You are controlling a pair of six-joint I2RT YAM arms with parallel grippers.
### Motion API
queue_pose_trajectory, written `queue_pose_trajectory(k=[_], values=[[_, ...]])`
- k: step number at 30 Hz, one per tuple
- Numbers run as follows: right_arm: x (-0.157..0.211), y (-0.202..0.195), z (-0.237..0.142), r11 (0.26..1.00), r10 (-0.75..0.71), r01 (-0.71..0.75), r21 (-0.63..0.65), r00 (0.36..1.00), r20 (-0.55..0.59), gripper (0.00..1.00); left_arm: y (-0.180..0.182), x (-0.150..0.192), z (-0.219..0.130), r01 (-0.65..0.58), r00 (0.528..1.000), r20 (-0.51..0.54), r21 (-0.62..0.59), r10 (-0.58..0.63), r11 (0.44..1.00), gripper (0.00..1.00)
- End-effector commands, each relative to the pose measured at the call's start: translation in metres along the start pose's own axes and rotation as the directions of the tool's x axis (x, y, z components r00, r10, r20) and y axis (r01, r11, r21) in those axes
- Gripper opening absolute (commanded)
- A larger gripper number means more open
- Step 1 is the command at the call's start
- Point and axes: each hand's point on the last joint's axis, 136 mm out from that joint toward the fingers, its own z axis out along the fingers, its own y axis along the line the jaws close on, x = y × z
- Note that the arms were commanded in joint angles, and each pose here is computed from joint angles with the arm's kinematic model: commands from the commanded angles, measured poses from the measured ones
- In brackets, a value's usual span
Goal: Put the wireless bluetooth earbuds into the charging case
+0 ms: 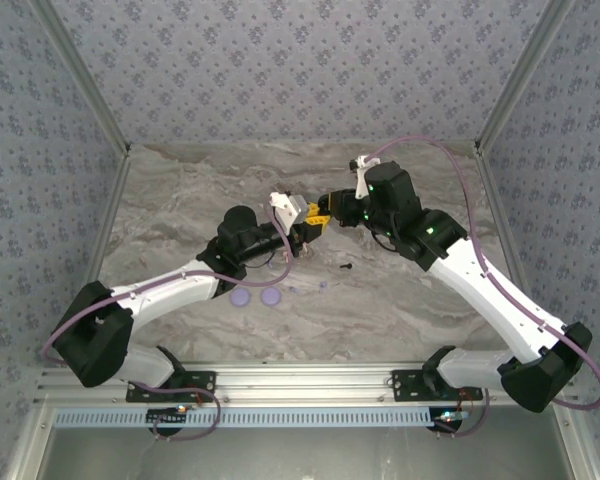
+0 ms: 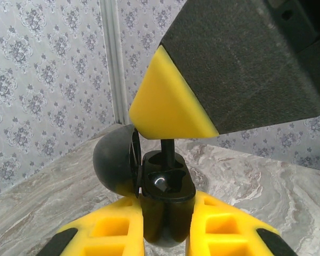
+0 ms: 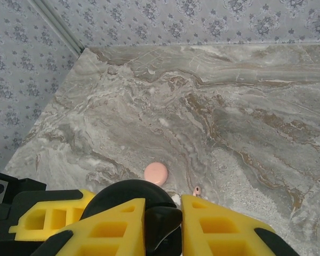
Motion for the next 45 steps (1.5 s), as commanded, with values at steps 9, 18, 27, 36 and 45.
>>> queue_pose_trajectory(k=[9,18,27,36,45], values=[[0.004,0.011,-0.001,0.999,-0.025,0.024,-0.031,0.999,-0.036,0.25,-0.006,-0.026,0.002,-0.019,0.997,0.07,0.023,0.017,1.0,0.0],[-0.013,0.017,-0.015,0.997,-0.034,0.033,-0.068,0.999,-0.013,0.4,-0.006,-0.025,0.0,-0.019,0.997,0.07,0.019,0.017,1.0,0.0],[-0.019,-0.009,-0.038,0.999,0.017,-0.018,-0.037,1.0,-0.01,0.53,-0.001,-0.025,-0.009,-0.02,0.996,0.087,-0.028,0.022,0.999,0.0],[0.04,-0.08,-0.015,0.97,0.197,-0.169,0.175,0.968,-0.154,0.52,0.002,-0.054,-0.031,-0.044,0.978,0.2,-0.096,0.062,0.994,0.0],[0.147,-0.121,0.041,0.933,0.276,-0.115,0.342,0.838,-0.471,0.5,-0.001,-0.07,-0.048,-0.054,0.968,0.238,-0.111,0.079,0.992,0.0]])
